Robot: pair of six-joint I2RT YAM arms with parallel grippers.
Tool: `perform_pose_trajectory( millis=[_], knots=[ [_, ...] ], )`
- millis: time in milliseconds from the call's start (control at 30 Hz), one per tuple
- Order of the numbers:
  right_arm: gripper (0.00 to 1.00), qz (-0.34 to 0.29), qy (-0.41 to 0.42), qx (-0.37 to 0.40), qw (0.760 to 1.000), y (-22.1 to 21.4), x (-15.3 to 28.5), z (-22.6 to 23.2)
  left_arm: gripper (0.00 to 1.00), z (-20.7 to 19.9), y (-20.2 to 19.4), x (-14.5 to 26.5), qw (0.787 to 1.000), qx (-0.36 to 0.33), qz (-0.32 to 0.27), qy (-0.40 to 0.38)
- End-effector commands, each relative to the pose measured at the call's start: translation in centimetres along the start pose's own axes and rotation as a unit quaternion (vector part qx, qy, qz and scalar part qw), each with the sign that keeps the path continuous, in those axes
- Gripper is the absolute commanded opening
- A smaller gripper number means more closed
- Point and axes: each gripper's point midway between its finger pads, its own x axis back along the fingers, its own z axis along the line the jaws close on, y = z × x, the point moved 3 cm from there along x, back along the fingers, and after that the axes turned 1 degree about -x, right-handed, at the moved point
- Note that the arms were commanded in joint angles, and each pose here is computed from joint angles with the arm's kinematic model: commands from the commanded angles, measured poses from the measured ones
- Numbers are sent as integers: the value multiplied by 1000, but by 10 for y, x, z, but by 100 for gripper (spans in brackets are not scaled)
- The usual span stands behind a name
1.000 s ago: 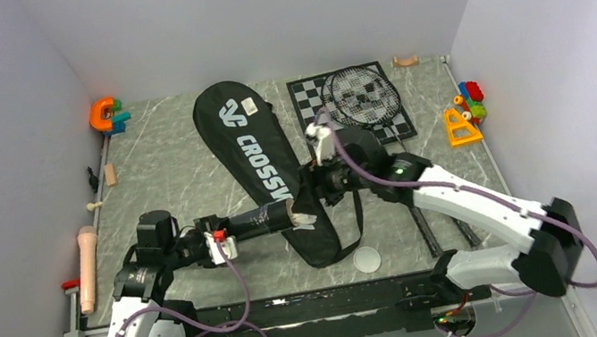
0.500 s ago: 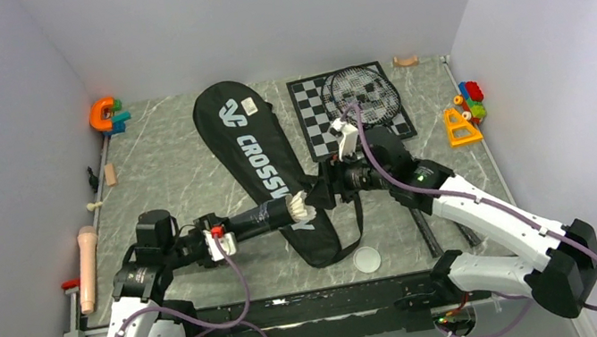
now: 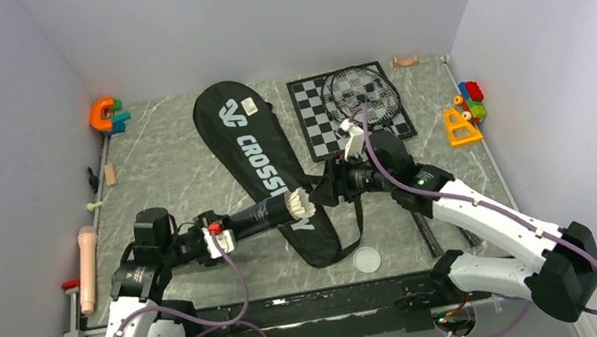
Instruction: Pack up the badminton gear
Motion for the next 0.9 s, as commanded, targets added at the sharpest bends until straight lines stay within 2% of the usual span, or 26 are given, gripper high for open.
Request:
perform_pose_trajectory(
  millis=[0,567,633,767,867],
  knots=[
    [63,-18,32,-4,999,14,-11,12,2,13,25,4,999,-29,-41,10],
    [59,35,28,12,999,-17,-63,26,2,22,36,1,998,-22,-62,7],
    [63,31,33,10,999,-15,-68,28,2,22,38,1,998,-23,-66,7],
    [76,25,55,6,998,-11,-77,37,2,22,39,1,997,-23,-68,6],
    [81,26,69,2,997,-7,-79,44,2,20,36,0,998,-23,-64,5]
  ],
)
